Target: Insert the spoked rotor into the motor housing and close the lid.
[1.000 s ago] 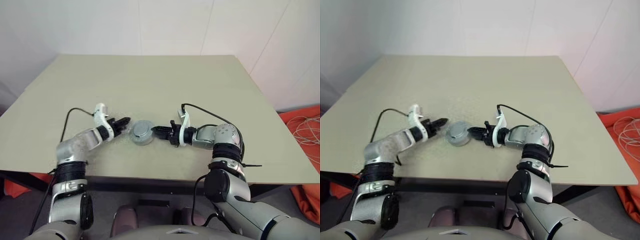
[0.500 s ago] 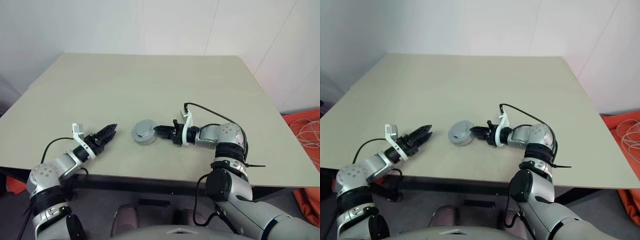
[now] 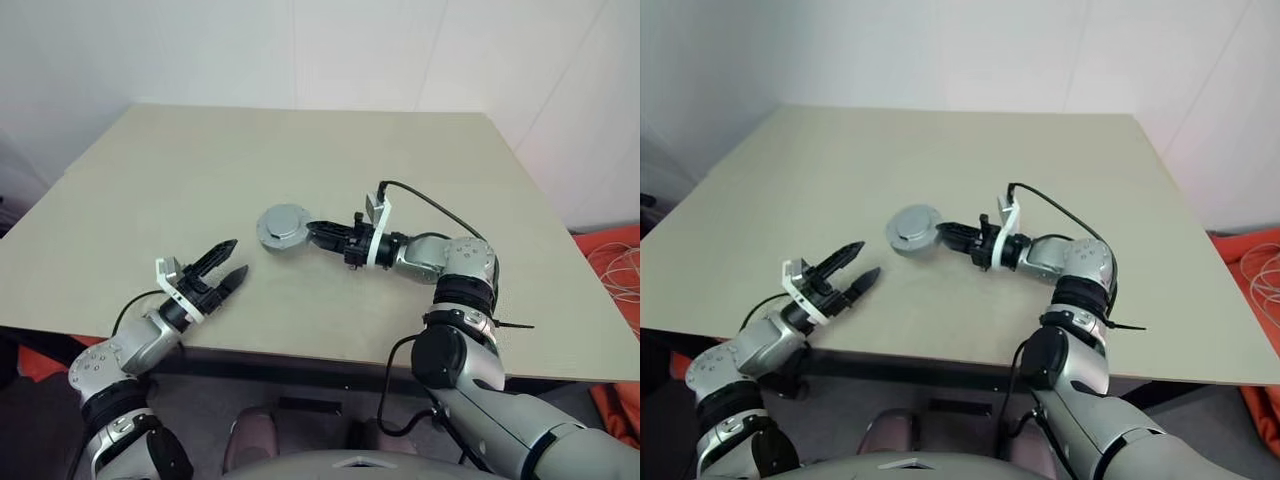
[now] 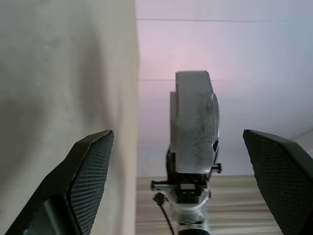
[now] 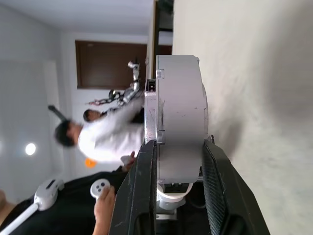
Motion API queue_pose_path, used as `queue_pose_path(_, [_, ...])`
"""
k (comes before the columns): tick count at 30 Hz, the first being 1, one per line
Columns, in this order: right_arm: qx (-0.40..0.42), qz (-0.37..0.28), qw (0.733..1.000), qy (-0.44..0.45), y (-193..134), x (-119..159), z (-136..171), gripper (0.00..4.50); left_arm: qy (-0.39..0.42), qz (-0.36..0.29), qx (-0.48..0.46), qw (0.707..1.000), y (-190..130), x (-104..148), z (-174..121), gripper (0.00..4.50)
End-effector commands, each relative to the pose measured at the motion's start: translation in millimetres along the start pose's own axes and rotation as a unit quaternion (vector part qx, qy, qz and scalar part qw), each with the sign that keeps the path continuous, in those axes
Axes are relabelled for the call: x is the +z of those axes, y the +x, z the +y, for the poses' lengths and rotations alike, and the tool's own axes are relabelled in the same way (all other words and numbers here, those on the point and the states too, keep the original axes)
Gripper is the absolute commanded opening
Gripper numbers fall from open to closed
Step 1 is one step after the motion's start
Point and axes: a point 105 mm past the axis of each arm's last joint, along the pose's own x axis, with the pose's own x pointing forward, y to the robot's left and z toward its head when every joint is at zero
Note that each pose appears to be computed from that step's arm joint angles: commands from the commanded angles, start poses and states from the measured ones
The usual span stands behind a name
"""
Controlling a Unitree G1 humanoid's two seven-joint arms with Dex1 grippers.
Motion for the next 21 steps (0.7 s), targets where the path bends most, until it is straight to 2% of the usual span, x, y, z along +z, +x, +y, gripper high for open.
queue_pose_path(1, [0.051,0.007,0.998,-0.028,4.7,1.5,28.5,1.06,0.003,0.036,-0.035,0.999,10.5,-12.0,-16.4,4.5])
queue_pose_path(16, [0.04,0.031,0.998,-0.047,9.0,-15.1,26.1,1.06,0.017,0.038,-0.065,0.997,28.5,-18.2,-35.1,4.5])
queue_pose_path(21, [0.04,0.03,0.998,-0.046,8.7,-15.8,26.1,1.06,0.016,0.03,-0.065,0.997,28.6,-17.1,-35.0,2.93])
